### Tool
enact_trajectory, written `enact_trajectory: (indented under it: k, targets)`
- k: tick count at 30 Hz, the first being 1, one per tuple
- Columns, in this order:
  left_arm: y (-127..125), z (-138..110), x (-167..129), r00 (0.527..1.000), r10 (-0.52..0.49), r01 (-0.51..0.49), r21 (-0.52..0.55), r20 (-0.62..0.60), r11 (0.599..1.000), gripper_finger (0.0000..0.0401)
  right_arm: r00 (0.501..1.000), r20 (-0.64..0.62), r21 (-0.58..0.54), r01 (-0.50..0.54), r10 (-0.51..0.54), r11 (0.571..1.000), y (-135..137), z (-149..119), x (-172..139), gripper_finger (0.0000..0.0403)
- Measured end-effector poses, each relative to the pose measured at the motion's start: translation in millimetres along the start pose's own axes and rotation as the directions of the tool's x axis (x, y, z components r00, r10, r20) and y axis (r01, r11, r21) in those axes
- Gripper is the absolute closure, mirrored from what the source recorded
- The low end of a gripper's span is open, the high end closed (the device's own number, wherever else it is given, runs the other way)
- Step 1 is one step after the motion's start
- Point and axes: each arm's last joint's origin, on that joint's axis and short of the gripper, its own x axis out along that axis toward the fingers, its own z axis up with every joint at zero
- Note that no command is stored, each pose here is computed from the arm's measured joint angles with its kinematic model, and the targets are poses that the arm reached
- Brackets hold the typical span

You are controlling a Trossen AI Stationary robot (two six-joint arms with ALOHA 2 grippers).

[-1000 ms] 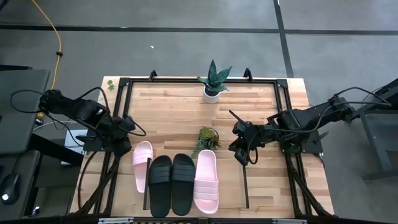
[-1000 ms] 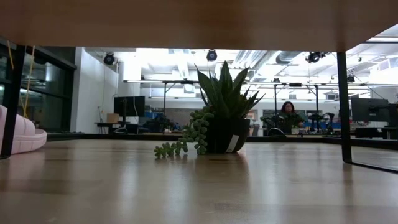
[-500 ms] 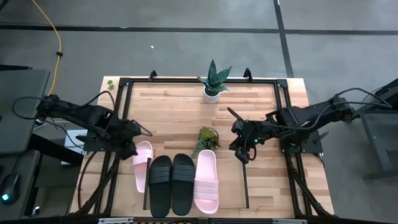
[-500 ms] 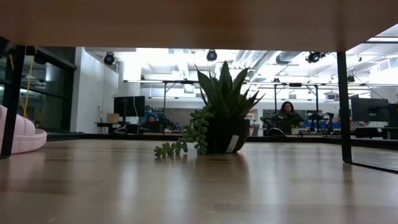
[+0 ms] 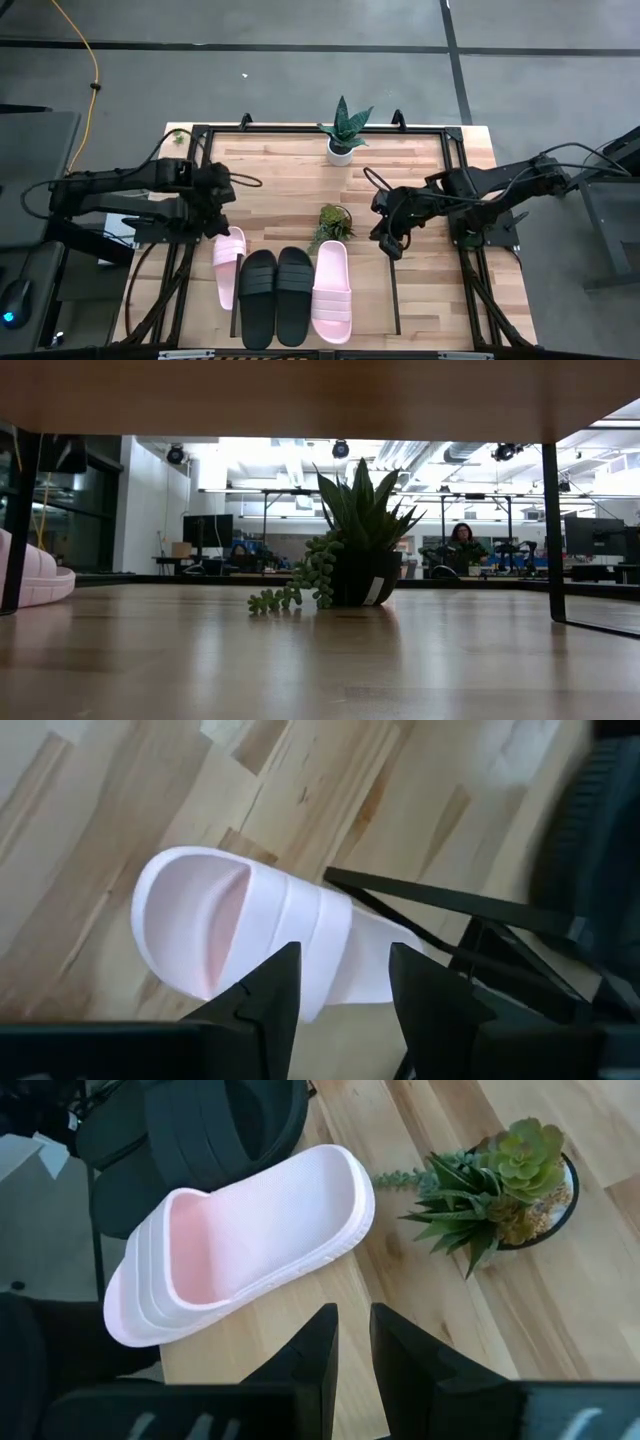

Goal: Pick and place slides into the shelf
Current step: Put the pink slide on the shelf

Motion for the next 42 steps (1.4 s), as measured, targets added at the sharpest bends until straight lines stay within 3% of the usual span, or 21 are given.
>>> enact_trajectory:
  k: [8, 19, 28, 42]
  targets:
    - [30.9, 0.9, 33.2, 0.993, -0.068, 0.059, -0.093, -0.098, 0.994, 0.0258, 1.000, -0.013, -0.002, 0.015, -0.015, 1.000, -1.3, -1.4, 0.0, 0.0350]
    - [41.0, 3.8, 50.2, 0.991, -0.125, 0.121, -0.069, -0.048, 0.990, 0.0259, 1.000, -0.012, -0.005, 0.015, -0.015, 1.000, -5.8, 2.4, -0.3, 0.0350]
    - [57.2, -6.9, 69.0, 0.990, -0.109, 0.094, -0.158, -0.090, 0.983, 0.0259, 1.000, -0.028, -0.003, -0.010, 0.009, 1.000, -11.4, 6.9, -0.9, 0.0350]
    - [58.7, -3.2, 72.1, 0.995, -0.076, 0.062, -0.179, -0.070, 0.982, 0.0258, 1.000, -0.028, -0.007, -0.014, 0.013, 1.000, -15.6, 10.1, -1.4, 0.0350]
